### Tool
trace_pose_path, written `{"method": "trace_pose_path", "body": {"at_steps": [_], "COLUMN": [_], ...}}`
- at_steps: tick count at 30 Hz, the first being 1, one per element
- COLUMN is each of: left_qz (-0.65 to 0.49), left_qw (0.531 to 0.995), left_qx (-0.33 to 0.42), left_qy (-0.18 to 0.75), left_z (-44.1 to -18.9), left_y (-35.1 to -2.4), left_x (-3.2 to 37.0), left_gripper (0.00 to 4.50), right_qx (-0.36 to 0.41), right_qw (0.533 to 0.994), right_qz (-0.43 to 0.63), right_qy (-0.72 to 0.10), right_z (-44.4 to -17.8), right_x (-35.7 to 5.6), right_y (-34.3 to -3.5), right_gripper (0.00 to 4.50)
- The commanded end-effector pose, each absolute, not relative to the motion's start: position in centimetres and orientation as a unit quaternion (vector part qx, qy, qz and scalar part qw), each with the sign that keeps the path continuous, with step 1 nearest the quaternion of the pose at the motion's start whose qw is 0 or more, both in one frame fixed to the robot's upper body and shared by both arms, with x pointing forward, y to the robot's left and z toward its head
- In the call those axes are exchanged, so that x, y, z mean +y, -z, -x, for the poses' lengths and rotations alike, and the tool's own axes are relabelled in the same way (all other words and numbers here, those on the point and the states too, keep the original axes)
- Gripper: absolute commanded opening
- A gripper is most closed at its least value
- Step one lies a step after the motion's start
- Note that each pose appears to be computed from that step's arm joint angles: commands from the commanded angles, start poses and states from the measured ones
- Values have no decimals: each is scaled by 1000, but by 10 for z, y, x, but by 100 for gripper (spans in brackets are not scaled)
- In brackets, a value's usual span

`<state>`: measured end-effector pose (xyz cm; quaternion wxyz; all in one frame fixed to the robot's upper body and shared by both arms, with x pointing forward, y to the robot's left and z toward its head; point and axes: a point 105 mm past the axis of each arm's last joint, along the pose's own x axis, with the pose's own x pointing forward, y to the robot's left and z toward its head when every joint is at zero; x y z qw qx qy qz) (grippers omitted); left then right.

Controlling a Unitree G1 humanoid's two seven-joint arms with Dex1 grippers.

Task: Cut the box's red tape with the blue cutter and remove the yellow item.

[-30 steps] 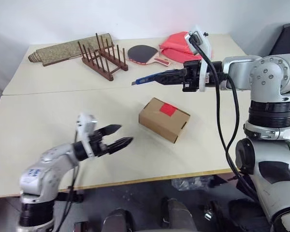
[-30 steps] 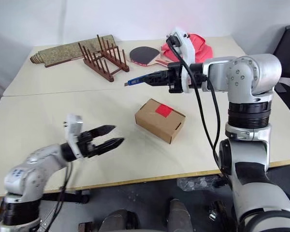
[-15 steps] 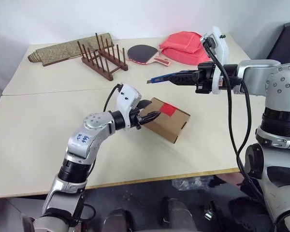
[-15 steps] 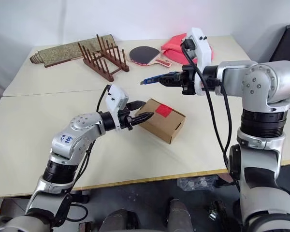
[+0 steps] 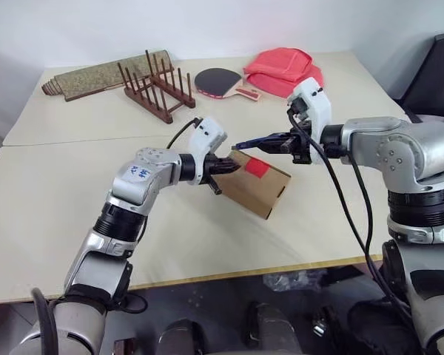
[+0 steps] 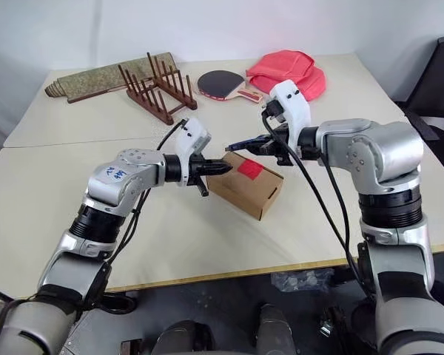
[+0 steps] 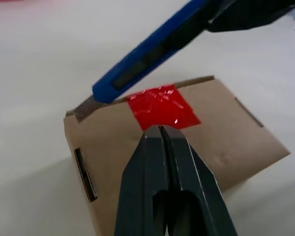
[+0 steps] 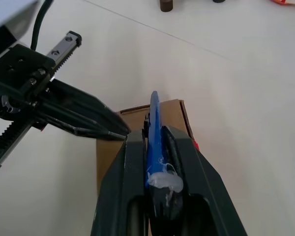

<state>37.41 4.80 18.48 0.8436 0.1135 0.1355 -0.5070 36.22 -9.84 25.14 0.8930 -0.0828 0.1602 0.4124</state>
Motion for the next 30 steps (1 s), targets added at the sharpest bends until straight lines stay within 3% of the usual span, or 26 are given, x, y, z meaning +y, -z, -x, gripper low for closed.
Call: {"method": "trace_pose_path", "body": {"at_steps": [1,6,15,30], "left_qz": [-139,-160,-155,-191], "left_qw": [840,840,837,830], "left_qx": [147,171,150,171], "left_qy": [503,489,502,496], "left_z": [-376,-381,-386,-392], "left_y": [-190,-186,-198,-186], "left_x": [53,57,40,37], "left_gripper": [1,1,1,1], "right_qx": [128,127,123,143], "right_qw": [896,893,898,905], "right_qz": [108,117,124,127], "right_qy": [-410,-415,-404,-379], "right_z": [-366,-368,-371,-382], "right_x": [-99,-99,-105,-121], "right_y": [-265,-263,-267,-255], "right_gripper": [17,17,17,17]}}
